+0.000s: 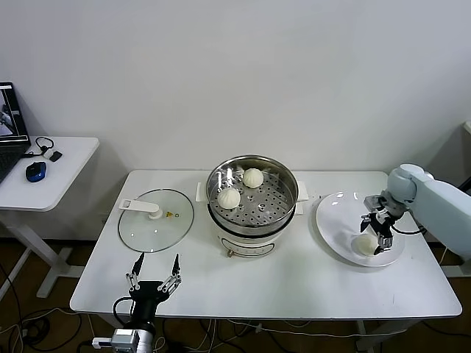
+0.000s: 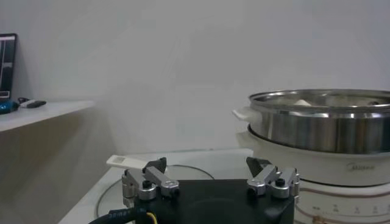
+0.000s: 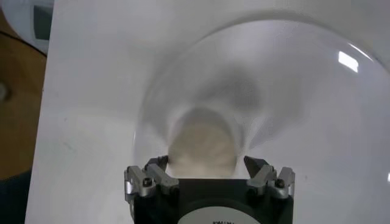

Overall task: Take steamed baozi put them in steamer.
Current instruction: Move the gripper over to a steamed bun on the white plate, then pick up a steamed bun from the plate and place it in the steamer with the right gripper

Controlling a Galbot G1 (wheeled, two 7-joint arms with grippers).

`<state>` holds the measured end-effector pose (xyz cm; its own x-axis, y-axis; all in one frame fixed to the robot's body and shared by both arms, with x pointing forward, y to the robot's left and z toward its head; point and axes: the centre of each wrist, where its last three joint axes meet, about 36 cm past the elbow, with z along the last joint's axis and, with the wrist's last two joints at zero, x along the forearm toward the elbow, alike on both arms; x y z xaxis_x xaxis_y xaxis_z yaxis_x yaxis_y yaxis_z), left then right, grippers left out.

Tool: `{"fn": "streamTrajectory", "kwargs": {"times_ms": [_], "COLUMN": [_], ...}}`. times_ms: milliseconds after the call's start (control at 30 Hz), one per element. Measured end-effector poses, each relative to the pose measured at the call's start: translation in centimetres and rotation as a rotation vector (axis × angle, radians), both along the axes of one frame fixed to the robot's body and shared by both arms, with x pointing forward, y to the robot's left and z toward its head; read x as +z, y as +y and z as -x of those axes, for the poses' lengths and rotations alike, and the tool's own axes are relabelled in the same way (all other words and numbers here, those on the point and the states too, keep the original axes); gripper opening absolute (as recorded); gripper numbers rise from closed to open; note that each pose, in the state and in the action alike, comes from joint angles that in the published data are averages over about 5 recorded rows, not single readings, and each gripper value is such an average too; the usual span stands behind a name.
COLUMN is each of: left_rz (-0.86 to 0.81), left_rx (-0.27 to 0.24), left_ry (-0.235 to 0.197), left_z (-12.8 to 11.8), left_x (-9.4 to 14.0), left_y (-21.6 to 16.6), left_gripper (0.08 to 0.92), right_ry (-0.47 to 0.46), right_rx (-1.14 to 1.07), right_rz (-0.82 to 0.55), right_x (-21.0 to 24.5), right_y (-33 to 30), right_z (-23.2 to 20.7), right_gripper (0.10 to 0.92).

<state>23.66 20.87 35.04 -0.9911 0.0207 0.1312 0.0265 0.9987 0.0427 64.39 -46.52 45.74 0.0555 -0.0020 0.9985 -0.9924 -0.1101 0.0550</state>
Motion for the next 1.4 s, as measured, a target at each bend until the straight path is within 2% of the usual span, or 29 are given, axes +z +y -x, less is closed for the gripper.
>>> {"fn": "streamTrajectory", "kwargs": {"times_ms": [233,567,933,1133,1400], "left_rz": [0.002,0.004,0.003,0.005,0.009], "left_rx": [0.004,0.001,0.003,-0.001,-0.007], "left_ry": [-0.001,0.002,0.002,-0.002,-0.004], "left_z": [-0.1,-0.1,0.0,-0.3,-0.5], "left_x": [0.0,0.0,0.0,0.0,0.2], "left_y": [0.1,0.0,0.0,-0.2,-0.5], "left_gripper": [0.823,0.823,0.823,0.823,0.823], "right_ry": [0.006,0.001,-0.004,-0.023,-0.09], "right_rx": [-0.001,-0.002,0.014,0.082,0.273], "right_rz": [0.0,-0.004,-0.015,-0.031,-0.042], "right_x": [-0.4,-0.4,0.8,4.2,11.6], "right_y": [0.1,0.2,0.2,1.4,6.0], "right_z": [0.1,-0.1,-0.1,-0.5,-1.6], "right_gripper": [0.805,0.666,0.647,0.651,0.653]}}
